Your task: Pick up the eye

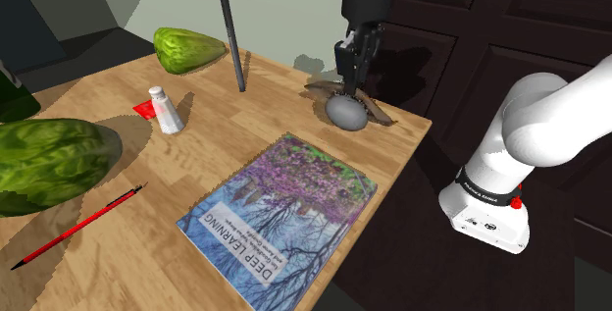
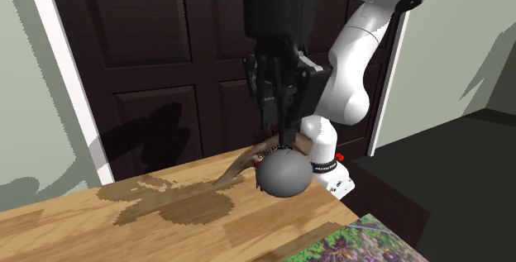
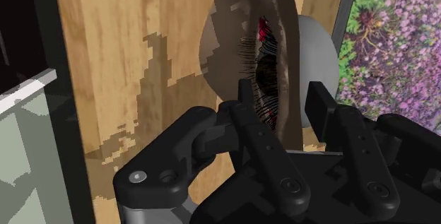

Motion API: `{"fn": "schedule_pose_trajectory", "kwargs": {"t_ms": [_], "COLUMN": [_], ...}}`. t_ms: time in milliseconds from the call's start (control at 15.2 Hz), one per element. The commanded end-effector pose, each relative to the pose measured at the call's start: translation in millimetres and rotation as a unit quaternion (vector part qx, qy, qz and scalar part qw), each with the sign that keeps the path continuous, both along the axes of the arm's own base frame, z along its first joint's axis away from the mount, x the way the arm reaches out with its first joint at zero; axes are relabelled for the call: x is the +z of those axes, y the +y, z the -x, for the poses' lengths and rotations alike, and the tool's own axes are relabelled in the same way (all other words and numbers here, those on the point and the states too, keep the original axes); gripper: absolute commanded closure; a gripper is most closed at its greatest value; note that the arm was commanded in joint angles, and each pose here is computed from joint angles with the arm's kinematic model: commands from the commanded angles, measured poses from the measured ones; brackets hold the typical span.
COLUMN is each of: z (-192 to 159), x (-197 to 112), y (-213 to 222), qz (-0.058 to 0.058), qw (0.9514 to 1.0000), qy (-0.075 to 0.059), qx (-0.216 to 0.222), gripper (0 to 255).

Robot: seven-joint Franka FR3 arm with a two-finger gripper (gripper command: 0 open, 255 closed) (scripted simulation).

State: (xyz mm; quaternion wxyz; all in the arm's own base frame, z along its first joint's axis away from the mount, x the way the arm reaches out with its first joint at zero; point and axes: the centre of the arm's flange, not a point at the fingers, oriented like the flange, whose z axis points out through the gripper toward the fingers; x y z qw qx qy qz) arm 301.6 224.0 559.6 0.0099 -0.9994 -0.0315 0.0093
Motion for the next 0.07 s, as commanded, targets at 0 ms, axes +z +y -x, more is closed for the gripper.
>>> {"fn": "schedule_pose_trajectory", "kwargs": {"t_ms": [0], "z": [-0.4], "x": [3.6], "y": [0.1], "qz": [0.0], "qw": [1.0], "qy": [0.0], "qx": [0.0], "gripper": [255]}}
